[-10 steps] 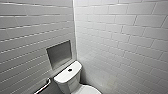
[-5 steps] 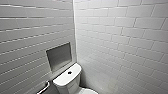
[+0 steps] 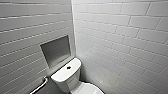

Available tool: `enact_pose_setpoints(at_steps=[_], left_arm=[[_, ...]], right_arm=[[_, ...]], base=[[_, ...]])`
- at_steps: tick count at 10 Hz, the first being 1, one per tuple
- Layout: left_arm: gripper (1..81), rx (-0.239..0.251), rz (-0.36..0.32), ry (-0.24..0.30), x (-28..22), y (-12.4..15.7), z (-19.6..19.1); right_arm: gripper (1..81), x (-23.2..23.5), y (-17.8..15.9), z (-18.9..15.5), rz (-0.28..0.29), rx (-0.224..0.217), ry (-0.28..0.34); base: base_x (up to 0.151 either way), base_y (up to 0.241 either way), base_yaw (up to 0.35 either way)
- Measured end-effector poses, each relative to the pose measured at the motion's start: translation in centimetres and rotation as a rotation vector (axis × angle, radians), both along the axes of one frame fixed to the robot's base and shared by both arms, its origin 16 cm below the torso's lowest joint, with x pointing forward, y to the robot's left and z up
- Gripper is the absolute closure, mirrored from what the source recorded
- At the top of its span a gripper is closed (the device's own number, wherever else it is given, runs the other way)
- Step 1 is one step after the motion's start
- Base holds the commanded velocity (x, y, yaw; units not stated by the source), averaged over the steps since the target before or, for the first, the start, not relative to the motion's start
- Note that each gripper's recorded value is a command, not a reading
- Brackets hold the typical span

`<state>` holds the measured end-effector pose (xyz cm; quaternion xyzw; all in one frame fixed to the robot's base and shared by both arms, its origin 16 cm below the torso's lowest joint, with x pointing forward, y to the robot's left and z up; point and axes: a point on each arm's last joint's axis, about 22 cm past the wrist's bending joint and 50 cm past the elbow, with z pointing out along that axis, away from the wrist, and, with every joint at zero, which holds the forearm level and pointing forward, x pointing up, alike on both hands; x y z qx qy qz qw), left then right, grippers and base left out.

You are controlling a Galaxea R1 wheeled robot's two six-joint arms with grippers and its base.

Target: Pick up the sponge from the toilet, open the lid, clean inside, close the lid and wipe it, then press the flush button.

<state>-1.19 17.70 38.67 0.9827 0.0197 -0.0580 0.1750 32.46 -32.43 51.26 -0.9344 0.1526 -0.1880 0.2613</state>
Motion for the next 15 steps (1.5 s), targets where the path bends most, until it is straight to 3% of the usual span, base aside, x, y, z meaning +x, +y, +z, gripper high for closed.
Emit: enact_pose_setpoints(at_steps=[5, 8, 11, 15], left_arm=[[1.0, 0.006, 0.004, 0.058, -4.3, 0.4, -1.1], [1.0, -0.002, 0.009, 0.003, -0.5, -0.3, -3.5], [1.0, -0.002, 0.009, 0.049, -1.7, -0.3, -4.7], [1.0, -0.006, 0.011, 0.102, -2.3, -0.8, -6.6]], right_arm=[[1.0, 4.5, 2.2, -2.1, -0.002, 0.023, -0.036], [1.0, 11.2, 5.8, -2.2, 0.019, 0.056, -0.112], [1.0, 11.8, 9.3, -6.7, 0.045, 0.071, -0.045], [1.0, 15.4, 9.1, -10.4, -0.021, 0.099, 0.007]], base=[[0.0, 0.0, 0.0], [0.0, 0.0, 0.0], [0.0, 0.0, 0.0], [0.0, 0.0, 0.0]])
